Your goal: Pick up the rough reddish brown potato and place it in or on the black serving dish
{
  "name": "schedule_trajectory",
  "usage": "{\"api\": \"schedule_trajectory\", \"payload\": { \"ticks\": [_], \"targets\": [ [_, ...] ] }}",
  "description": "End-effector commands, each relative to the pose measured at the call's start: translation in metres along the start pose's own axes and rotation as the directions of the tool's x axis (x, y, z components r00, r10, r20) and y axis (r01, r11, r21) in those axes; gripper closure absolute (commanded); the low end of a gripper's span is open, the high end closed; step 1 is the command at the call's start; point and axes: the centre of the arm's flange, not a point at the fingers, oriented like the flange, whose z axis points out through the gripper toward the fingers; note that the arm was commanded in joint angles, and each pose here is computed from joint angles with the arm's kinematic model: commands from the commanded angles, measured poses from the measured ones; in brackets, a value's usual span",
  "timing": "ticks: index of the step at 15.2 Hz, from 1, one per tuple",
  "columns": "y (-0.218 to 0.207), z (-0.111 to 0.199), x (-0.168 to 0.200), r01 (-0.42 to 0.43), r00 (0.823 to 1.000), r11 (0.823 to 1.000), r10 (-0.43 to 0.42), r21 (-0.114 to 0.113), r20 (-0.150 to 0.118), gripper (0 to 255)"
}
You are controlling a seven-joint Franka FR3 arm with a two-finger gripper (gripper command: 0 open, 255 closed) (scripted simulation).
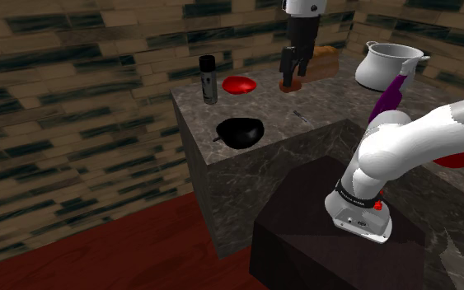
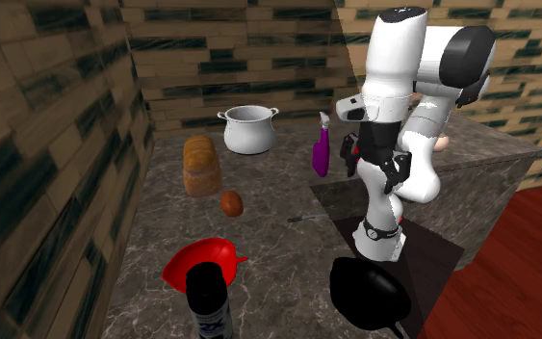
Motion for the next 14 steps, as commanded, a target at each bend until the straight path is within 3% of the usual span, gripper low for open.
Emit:
{"api": "schedule_trajectory", "payload": {
  "ticks": [1, 4, 7, 10, 14],
  "targets": [
    [0.0, 0.0, 0.0, 0.0, 1.0, 1.0, 0.0, 0.0, 0.0, 0],
    [0.037, 0.012, 0.002, 0.107, 0.994, 0.994, -0.107, -0.004, 0.011, 0],
    [0.073, 0.024, 0.009, 0.212, 0.977, 0.977, -0.212, -0.007, 0.023, 0],
    [0.109, 0.036, 0.019, 0.315, 0.948, 0.949, -0.315, -0.009, 0.034, 0],
    [0.155, 0.051, 0.037, 0.447, 0.894, 0.894, -0.446, -0.009, 0.05, 0]
  ]
}}
